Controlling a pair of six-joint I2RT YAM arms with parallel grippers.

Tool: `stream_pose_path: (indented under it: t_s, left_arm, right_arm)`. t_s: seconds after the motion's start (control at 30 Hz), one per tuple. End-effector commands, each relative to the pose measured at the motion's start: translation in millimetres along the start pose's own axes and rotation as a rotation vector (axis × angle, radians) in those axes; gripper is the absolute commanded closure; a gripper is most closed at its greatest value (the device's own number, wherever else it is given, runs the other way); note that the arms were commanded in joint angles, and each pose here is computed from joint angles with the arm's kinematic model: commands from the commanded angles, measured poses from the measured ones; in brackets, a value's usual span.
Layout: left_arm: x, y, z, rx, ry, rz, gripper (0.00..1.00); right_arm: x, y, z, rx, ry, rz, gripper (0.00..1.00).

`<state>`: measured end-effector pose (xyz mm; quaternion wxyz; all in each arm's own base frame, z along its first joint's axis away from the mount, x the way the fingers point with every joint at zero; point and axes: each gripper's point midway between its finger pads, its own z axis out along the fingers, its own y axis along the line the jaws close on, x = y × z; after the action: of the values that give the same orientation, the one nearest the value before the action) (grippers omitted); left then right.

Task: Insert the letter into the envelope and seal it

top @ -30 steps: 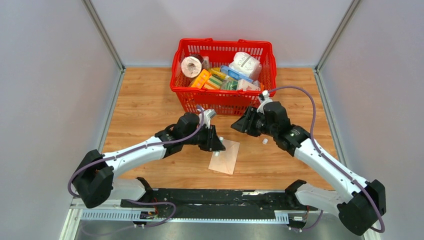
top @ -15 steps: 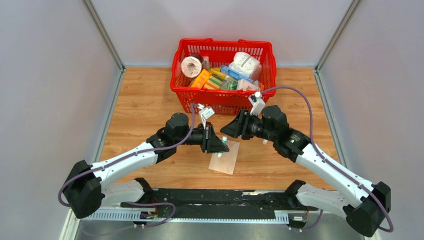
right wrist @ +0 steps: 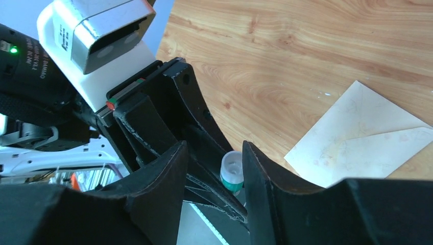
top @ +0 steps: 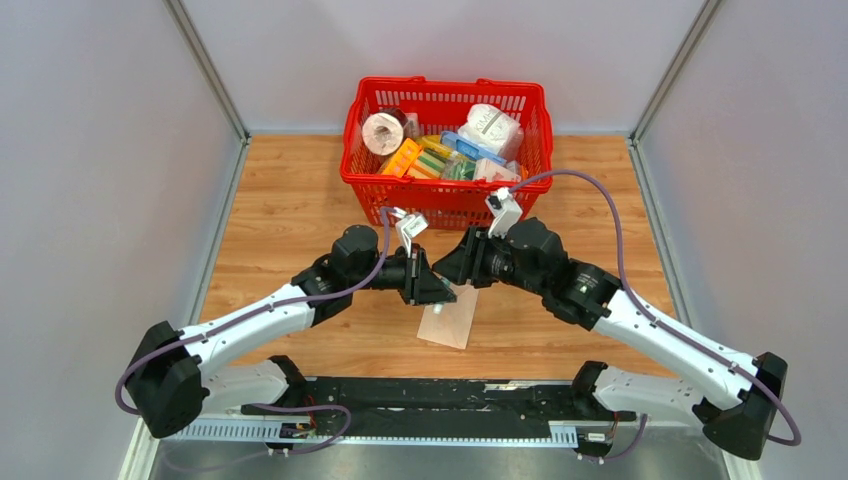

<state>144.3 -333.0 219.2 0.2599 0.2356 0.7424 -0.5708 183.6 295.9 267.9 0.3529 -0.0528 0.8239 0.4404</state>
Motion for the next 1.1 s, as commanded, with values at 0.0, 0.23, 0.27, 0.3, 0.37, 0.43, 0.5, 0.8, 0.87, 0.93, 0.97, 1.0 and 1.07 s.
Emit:
stream_pose_path:
  t_s: [0.0,0.23,0.27,0.3,0.37,0.43,0.5,0.8,0.87,0.93,0.97,1.0,1.07]
  left_arm:
    - [-26,-12,-4,-0.011,-0.07,0.068,1.0]
    - [-35,-12,-8,-0.038,-0.107,0.094,1.0]
    - [-35,-12,-8,-0.04,-0.107,0.094,1.0]
    - [-35,-11,-8,-0.047,-0.105,0.095,1.0]
    - [-37,-9,-8,-0.065,-0.112,0.095,1.0]
    - [-39,-9,-9,-0.065,-0.119,0.101,1.0]
    - [-38,-8,-8,-0.07,-0.115,0.1,1.0]
    - [-41,-21,-13,-0.025,-0.124,0.112,1.0]
    - [-42,-34,-16,0.029,-0.128,0.128,1.0]
    - [-43,-51,-21,0.099,-0.136,0.147,1.0]
    - [-42,-60,-24,0.134,-0.13,0.159,1.0]
    - [-44,-69,-27,0.171,-0.14,0.169,1.0]
    - [-44,-86,-35,0.243,-0.146,0.192,1.0]
  right_arm:
    - [-13,-5,0,0.09,-0.063,-0.027,0.54]
    - [-14,-13,3,0.196,-0.066,-0.04,0.54]
    - [-14,-11,5,0.192,-0.064,-0.039,0.54]
    - [-13,-9,5,0.185,-0.062,-0.04,0.54]
    - [-12,-6,7,0.187,-0.061,-0.043,0.55]
    - [-10,-6,9,0.198,-0.054,-0.048,0.55]
    - [-10,-6,9,0.207,-0.06,-0.052,0.56]
    - [-17,11,6,0.1,-0.086,-0.129,0.89]
    - [-19,17,2,0.048,-0.093,-0.171,0.92]
    - [-19,23,0,-0.031,-0.077,-0.195,0.93]
    - [-17,28,-2,-0.086,-0.062,-0.201,0.94]
    - [-17,32,-4,-0.137,-0.053,-0.2,0.94]
    - [-14,41,-9,-0.24,-0.026,-0.205,0.94]
